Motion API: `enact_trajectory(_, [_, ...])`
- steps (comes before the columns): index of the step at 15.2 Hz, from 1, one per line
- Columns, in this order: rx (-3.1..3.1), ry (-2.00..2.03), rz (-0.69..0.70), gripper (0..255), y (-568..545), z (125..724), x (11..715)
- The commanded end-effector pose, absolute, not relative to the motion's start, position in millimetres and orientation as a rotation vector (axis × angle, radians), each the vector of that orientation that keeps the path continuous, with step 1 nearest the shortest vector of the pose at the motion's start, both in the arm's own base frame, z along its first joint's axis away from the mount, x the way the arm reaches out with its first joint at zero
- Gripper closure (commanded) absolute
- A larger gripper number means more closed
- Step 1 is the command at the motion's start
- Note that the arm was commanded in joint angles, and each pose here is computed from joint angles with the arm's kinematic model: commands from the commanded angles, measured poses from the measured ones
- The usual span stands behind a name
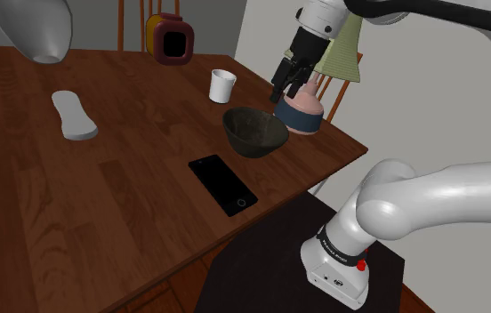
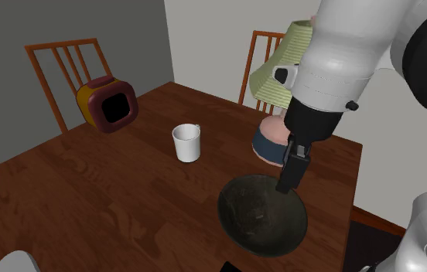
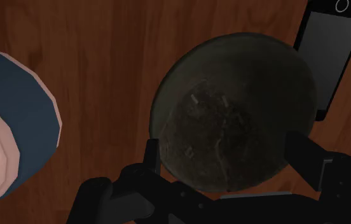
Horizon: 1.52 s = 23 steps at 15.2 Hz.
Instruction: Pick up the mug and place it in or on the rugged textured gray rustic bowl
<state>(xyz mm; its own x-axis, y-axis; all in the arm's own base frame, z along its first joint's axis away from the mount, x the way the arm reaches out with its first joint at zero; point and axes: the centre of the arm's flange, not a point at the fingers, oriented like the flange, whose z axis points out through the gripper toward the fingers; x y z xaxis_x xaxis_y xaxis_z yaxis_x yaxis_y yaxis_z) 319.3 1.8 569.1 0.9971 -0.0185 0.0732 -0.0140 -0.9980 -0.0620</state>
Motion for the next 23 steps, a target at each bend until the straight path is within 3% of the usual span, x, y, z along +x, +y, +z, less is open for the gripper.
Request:
enact_trajectory(1, [-3.078,0.025,-0.114,0,2,569,319])
enact_trajectory(23, [-3.192,0.187,0.009,0,-54,510,606])
